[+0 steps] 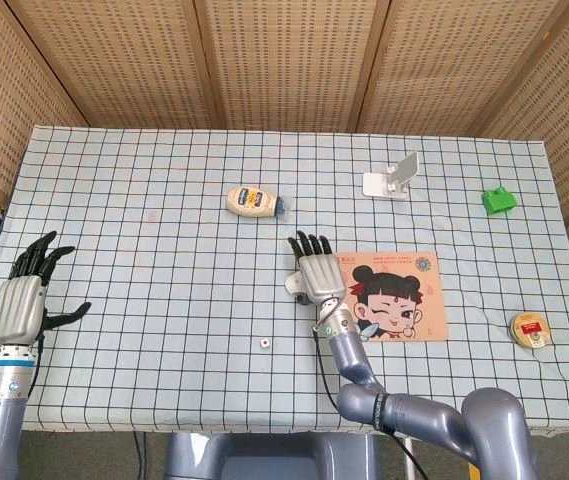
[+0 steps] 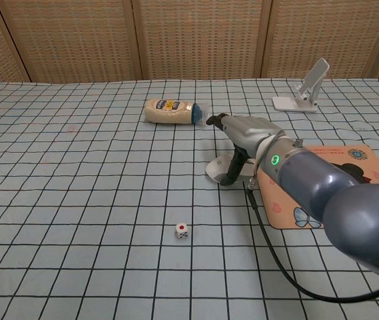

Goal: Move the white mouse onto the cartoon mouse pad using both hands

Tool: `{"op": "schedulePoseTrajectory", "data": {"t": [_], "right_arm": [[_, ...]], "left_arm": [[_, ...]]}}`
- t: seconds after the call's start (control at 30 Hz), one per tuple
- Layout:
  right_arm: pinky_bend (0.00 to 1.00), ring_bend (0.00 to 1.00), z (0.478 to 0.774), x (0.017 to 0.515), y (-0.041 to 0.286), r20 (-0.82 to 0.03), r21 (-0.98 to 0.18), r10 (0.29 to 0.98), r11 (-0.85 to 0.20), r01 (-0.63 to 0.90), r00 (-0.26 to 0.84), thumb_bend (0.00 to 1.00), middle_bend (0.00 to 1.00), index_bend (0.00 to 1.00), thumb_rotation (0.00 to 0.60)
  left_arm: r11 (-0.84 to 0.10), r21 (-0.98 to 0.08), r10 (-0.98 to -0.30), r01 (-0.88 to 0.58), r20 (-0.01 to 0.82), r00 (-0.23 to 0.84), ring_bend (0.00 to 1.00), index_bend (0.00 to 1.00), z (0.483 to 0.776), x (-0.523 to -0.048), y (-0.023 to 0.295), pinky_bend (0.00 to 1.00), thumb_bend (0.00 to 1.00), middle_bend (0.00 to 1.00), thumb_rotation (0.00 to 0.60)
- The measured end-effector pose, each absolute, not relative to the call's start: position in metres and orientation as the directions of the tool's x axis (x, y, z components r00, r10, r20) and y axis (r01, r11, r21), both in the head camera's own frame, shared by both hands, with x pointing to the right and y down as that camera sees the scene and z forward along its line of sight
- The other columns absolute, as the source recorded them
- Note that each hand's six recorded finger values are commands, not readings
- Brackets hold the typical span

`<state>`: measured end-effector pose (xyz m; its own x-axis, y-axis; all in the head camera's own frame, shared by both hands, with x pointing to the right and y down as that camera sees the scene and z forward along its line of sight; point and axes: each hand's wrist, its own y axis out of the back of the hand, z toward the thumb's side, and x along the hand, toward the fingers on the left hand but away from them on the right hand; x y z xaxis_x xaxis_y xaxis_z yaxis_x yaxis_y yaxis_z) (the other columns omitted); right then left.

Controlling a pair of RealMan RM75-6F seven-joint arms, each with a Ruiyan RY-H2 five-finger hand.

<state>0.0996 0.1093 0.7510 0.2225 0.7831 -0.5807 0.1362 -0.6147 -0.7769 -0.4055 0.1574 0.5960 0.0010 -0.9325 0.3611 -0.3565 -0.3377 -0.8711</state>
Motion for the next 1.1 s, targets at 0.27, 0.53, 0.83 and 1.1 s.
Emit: {"op": "schedulePoseTrajectory", "data": {"t": [0.27, 0.53, 0.83, 1.1], "right_arm": [[0.00, 0.00, 0.755, 0.104, 0.109, -0.594, -0.780, 0.779, -0.619, 0.095, 0.200, 0.31, 0.08, 0.21, 0.600], [0.06, 0.15, 0.759, 0.112, 0.110, -0.601, -0.782, 0.779, -0.620, 0.067, 0.179, 0.35, 0.28, 0.39, 0.600], [0.27, 0.28, 0.758, 0.110, 0.111, -0.587, -0.790, 0.784, -0.609, 0.068, 0.202, 0.36, 0.43, 0.54, 0.600], [0.40, 0.41, 0.748, 0.114, 0.112, -0.552, -0.811, 0.796, -0.582, 0.062, 0.249, 0.37, 0.54, 0.66, 0.600]], "left_arm": [[-0.344, -0.865, -0.930, -0.365, 0.367, 0.005, 0.00, 0.18, 0.595, -0.405, 0.158, 0.08, 0.17, 0.00, 0.600], [-0.360, -0.857, -0.924, -0.369, 0.383, 0.014, 0.00, 0.18, 0.597, -0.403, 0.159, 0.08, 0.17, 0.00, 0.600], [-0.358, -0.856, -0.924, -0.372, 0.382, 0.010, 0.00, 0.19, 0.596, -0.404, 0.159, 0.08, 0.17, 0.00, 0.600], [-0.357, -0.858, -0.925, -0.371, 0.381, 0.009, 0.00, 0.19, 0.597, -0.404, 0.158, 0.08, 0.17, 0.00, 0.600]]}}
